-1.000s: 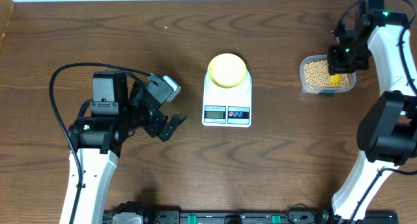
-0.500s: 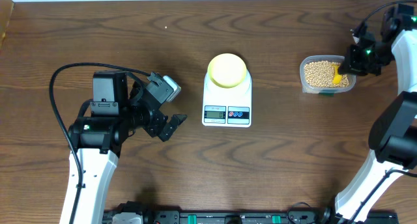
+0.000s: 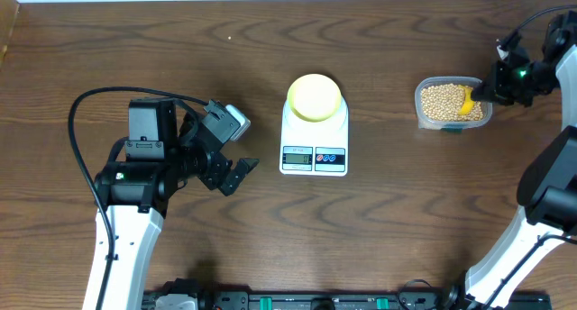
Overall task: Scoop item into bowl and weigh 50g on scale
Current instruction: 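Lower the scoop into the soybeans and drag it through them, then tilt the scoop up and lift it out of the tub with soybeans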
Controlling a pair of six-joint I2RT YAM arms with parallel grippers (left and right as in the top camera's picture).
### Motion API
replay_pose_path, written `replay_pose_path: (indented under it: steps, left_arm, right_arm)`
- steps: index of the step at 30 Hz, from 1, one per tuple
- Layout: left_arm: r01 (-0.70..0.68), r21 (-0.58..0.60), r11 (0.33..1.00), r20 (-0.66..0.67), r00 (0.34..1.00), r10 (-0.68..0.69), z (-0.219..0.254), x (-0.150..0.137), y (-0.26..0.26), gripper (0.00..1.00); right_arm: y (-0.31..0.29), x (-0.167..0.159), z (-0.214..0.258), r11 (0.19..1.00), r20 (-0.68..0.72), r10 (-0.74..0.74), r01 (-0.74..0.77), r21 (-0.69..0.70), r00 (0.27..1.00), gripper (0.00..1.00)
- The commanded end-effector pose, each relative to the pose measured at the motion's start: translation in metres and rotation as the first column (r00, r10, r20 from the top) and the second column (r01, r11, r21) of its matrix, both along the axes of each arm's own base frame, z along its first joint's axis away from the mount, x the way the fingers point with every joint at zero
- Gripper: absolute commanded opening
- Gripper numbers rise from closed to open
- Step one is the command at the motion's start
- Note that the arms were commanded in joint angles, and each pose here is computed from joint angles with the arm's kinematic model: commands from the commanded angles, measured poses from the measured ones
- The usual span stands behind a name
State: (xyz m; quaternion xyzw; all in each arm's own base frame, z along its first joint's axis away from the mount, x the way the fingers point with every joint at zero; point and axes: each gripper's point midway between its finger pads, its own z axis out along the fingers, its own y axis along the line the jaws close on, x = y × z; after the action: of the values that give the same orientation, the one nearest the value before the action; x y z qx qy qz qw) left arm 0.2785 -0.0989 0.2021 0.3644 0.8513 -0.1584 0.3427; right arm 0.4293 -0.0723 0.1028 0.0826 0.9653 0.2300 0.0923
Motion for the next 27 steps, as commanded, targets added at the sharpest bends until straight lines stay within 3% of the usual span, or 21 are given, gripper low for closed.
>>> replay_pose_path:
  steps: [1,16,27]
  left_arm:
    - [0.013,-0.003,1.000,-0.003,1.000,-0.013,-0.002,-0.001,-0.001,0.99]
    - [0.013,-0.003,1.000,-0.003,1.000,-0.013,-0.002,-0.001,-0.001,0.99]
    - [0.013,-0.003,1.000,-0.003,1.000,-0.013,-0.002,-0.001,-0.001,0.99]
  right_arm:
    - [-0.001,-0.001,0.003,0.995,0.026,-0.011,0.009,0.098,1.000,0.01]
    - [-0.038,-0.018,0.028,0.935,0.046,-0.171,0.147,0.323,0.984,0.01]
    - [-0.046,-0.016,0.052,0.873,0.126,-0.226,0.144,0.466,0.966,0.01]
